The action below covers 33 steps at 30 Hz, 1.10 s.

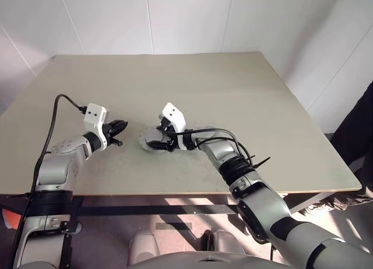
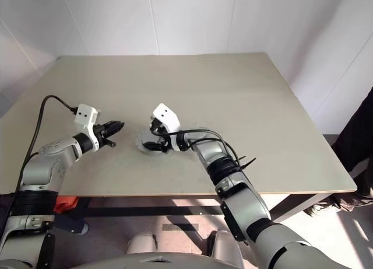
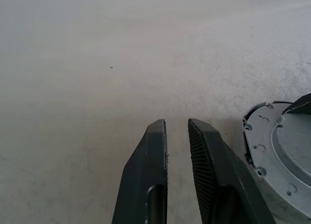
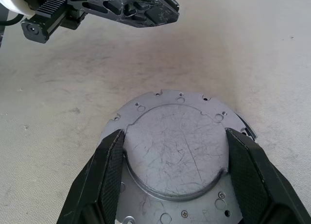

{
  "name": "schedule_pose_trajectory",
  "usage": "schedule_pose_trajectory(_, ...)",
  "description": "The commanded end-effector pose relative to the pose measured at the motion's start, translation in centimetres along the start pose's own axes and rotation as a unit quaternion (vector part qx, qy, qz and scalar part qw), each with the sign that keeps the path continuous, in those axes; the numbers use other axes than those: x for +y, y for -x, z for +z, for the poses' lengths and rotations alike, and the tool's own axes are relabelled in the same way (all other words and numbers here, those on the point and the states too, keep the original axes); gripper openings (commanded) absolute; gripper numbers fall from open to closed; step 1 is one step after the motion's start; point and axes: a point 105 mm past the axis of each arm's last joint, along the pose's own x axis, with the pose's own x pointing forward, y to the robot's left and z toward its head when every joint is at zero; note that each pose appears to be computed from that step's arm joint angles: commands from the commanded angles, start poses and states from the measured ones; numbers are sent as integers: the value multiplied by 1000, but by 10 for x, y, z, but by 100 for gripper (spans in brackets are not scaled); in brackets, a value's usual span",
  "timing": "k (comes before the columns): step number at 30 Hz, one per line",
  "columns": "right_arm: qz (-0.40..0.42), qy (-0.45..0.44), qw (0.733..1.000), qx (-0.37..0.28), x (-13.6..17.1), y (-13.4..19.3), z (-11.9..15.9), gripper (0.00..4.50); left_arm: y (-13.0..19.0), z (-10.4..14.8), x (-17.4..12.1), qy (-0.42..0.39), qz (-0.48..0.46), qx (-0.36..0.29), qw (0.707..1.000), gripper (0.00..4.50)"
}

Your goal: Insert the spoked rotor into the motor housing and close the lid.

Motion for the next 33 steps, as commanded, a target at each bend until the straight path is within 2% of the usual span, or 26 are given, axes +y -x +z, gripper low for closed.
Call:
schedule_pose_trajectory(1, -8, 35, 999, -25, -2, 2, 17, 312, 0, 10, -2, -13, -1, -17, 1000, 78)
schedule_pose_trajectory(10, -2, 74, 997, -34, 1, 4, 25, 312, -2, 7, -6, -11, -6, -12, 1000, 78)
schedule_pose_trajectory(22, -21, 43, 999, -18, -6, 0, 15, 312, -1, 6, -5, -11, -3, -10, 1000, 78)
schedule_pose_trajectory(33, -16, 50, 999, 11, -5, 2, 2, 312, -1, 4, -6, -10, -1, -8, 1000, 78)
